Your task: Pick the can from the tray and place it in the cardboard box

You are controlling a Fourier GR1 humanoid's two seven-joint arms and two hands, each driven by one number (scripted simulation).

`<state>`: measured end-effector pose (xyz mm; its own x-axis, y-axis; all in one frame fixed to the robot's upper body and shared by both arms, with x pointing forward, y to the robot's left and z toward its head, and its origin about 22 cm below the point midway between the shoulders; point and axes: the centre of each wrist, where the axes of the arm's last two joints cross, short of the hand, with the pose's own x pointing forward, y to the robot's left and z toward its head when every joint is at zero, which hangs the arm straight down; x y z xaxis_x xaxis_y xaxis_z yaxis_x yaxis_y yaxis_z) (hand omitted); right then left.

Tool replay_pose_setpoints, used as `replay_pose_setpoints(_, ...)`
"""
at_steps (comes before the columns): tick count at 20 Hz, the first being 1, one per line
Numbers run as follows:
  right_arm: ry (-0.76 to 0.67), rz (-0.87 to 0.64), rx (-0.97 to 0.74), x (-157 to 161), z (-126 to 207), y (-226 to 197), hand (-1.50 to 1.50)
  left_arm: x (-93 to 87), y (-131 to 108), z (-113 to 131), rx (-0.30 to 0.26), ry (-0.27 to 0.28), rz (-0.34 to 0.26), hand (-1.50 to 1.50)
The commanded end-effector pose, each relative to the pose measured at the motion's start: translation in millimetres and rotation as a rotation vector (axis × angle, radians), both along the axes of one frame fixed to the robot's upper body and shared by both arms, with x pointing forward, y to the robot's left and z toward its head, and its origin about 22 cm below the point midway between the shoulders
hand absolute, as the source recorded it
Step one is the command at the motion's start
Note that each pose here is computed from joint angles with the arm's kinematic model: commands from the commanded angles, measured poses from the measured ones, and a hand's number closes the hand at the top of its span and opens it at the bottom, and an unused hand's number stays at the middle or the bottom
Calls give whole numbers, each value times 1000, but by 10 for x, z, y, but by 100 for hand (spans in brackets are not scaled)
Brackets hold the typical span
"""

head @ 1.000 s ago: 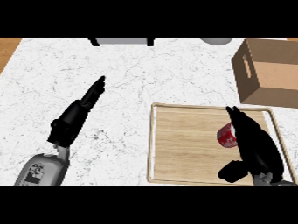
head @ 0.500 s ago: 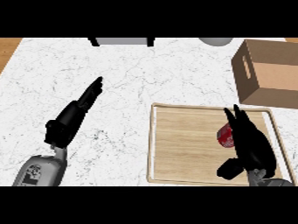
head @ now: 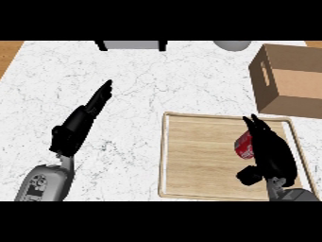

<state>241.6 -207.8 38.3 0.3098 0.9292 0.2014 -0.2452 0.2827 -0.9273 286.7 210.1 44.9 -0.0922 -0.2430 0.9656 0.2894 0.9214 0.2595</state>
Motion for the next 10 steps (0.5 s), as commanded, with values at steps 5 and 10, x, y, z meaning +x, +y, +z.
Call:
replay_pose_setpoints(5,68,46,-37,79,-193,39,150,11,-31,-103,19,0,4,0)
replay_pose_setpoints(10,18,255,-39,-54,-231,-687,150,5,-86,-87,-8,-6,6,0)
